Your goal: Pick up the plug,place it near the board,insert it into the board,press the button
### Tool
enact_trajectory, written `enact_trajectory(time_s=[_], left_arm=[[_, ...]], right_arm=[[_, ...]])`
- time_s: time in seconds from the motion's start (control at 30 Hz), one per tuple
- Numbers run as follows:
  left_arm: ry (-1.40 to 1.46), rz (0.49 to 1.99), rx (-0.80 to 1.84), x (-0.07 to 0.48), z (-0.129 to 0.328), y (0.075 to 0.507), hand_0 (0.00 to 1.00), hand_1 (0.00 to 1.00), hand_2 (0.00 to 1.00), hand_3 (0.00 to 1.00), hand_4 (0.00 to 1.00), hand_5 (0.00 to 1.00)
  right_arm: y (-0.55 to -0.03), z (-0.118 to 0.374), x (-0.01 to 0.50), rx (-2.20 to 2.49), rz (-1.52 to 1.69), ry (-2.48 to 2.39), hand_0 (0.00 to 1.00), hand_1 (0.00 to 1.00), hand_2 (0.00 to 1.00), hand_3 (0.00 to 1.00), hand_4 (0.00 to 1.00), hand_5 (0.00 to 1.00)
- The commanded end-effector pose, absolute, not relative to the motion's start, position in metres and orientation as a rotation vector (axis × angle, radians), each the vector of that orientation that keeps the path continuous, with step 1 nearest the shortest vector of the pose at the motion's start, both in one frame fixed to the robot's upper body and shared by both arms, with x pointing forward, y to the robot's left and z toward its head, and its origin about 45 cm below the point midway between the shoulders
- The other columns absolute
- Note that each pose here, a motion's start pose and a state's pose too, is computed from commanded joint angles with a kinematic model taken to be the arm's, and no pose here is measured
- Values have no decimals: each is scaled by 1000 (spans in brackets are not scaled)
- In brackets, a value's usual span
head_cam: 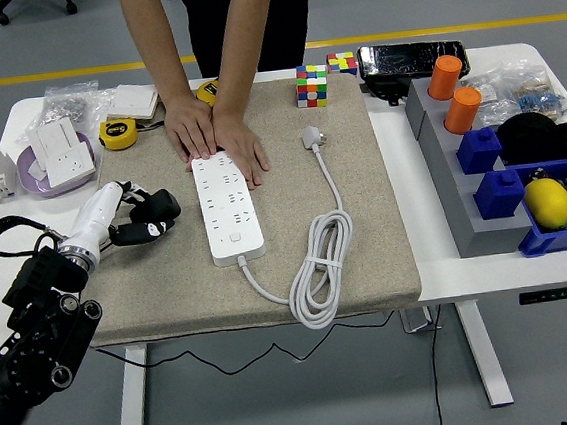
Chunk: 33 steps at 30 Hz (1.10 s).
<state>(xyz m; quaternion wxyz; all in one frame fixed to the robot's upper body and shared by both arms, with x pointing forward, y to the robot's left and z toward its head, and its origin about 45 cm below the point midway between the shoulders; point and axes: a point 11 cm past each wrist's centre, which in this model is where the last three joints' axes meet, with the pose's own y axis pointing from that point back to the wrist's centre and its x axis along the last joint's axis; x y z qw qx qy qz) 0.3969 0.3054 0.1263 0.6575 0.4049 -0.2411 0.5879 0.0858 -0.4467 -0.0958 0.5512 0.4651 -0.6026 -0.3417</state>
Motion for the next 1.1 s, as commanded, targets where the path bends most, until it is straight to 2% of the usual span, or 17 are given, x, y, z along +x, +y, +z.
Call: enact_trajectory(time_s=[0.03, 0.07, 0.27, 0.3, 0.43, 0.47, 0.63, 0.67, 0.83, 0.87, 1.07, 1.1], left_arm=[[-545, 1331, 919, 397, 126, 306, 858, 825, 660, 514, 852, 198], [-545, 1331, 920, 397, 126, 306, 865, 866, 763, 644, 953, 248], [-532, 1338, 910, 397, 126, 307, 865, 866, 763, 644, 953, 248], [-523, 1340, 902, 397, 126, 307, 893, 910, 807, 773, 998, 414], [-511, 1338, 885, 398, 127, 307, 893, 910, 807, 773, 998, 414], [-508, 1337, 883, 398, 127, 307, 926, 939, 837, 812, 998, 558], [-431, 1356, 806, 396, 130, 306, 926, 939, 837, 812, 998, 558], [-416, 1364, 790, 395, 130, 306, 977, 989, 889, 874, 998, 993], [-273, 1415, 607, 386, 131, 300, 977, 989, 889, 874, 998, 993], [-257, 1416, 574, 384, 131, 297, 998, 998, 991, 984, 998, 998], [-128, 1498, 265, 375, 151, 293, 998, 998, 991, 984, 998, 998], [-111, 1519, 204, 373, 157, 295, 998, 998, 949, 935, 998, 998]], right_arm=[[-446, -96, 86, 1101, -808, -1426, 830, 759, 756, 785, 998, 850], [-446, -96, 86, 1101, -808, -1425, 830, 759, 756, 785, 998, 850], [-447, -96, 86, 1100, -808, -1425, 830, 759, 756, 785, 998, 850], [-447, -96, 86, 1100, -808, -1424, 830, 759, 756, 785, 998, 850], [-447, -96, 87, 1101, -807, -1424, 830, 759, 756, 785, 998, 850], [-447, -96, 87, 1101, -807, -1425, 829, 759, 756, 785, 998, 849], [-446, -96, 86, 1100, -809, -1424, 829, 759, 756, 785, 998, 849], [-446, -96, 86, 1100, -809, -1423, 829, 759, 756, 785, 998, 849], [-445, -96, 85, 1103, -808, -1419, 829, 759, 756, 785, 998, 849], [-445, -96, 86, 1104, -808, -1420, 829, 759, 756, 785, 998, 848], [-444, -96, 88, 1107, -806, -1423, 829, 759, 756, 785, 998, 848], [-444, -96, 88, 1107, -807, -1423, 829, 759, 756, 785, 998, 849]])
